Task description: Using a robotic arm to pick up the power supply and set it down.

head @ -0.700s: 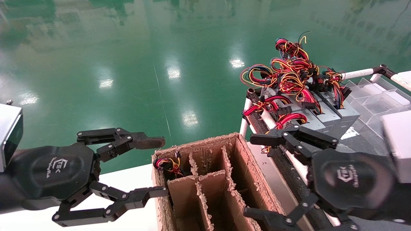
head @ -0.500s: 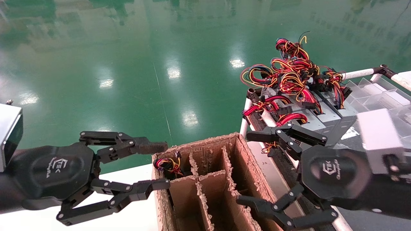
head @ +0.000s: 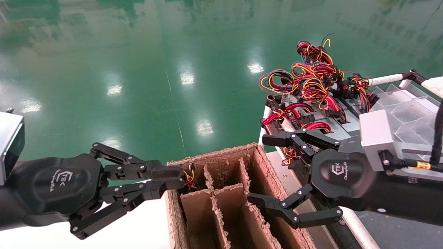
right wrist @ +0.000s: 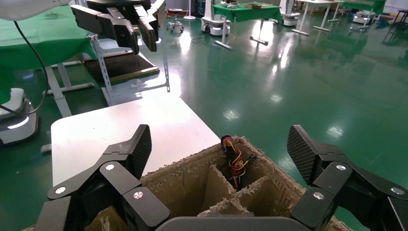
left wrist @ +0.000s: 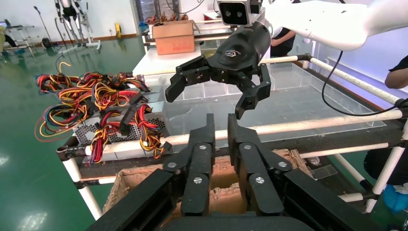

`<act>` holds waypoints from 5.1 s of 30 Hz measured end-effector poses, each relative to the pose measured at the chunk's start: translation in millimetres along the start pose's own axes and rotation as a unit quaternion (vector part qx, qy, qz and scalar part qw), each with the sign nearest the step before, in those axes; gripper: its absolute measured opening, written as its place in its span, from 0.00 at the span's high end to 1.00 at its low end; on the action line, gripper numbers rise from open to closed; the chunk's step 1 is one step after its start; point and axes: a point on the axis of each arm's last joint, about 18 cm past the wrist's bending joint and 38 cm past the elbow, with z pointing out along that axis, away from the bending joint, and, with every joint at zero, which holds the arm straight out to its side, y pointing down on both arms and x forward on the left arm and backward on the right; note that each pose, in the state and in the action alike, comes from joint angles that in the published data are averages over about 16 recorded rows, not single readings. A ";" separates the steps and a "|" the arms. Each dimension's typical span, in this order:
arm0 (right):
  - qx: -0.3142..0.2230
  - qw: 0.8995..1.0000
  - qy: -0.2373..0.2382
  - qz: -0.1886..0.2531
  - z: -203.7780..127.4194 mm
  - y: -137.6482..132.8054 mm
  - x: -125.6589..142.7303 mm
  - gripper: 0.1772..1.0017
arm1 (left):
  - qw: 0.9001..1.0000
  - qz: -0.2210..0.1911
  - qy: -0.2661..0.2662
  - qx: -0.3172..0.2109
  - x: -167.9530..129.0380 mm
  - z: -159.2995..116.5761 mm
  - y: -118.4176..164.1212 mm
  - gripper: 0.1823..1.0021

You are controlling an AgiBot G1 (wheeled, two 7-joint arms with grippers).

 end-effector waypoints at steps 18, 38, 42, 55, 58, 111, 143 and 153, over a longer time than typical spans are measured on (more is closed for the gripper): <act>-0.005 1.000 0.007 0.007 27.8 13.2 6.2 0.00 | 1.000 0.000 0.000 0.000 -0.1 -0.1 0.0 0.98; -0.028 0.999 0.020 0.015 91.4 33.1 22.1 0.00 | 1.000 0.000 0.000 0.000 -0.2 -0.2 0.1 0.73; -0.040 0.999 0.017 0.028 113.9 40.6 28.4 0.00 | 1.000 0.000 0.000 0.000 -0.2 -0.2 0.1 0.63; -0.084 0.995 -0.006 0.056 181.8 63.2 41.7 0.00 | 1.000 0.000 0.000 0.000 -0.2 -0.2 0.1 0.25; -0.089 0.994 -0.010 0.058 194.2 67.4 42.8 0.00 | 1.000 0.000 0.000 0.000 -0.2 -0.2 0.1 0.19; -0.107 0.990 0.004 0.096 222.8 115.5 50.7 0.77 | 1.000 0.000 0.000 0.000 -0.2 -0.2 0.1 0.00; -0.024 0.994 0.008 0.103 184.5 70.5 56.8 0.92 | 1.000 0.000 0.000 0.000 -0.2 -0.2 0.1 0.00; 0.024 0.996 0.034 0.083 143.2 22.9 71.6 0.92 | 1.000 0.000 0.000 0.000 -0.2 -0.2 0.1 0.00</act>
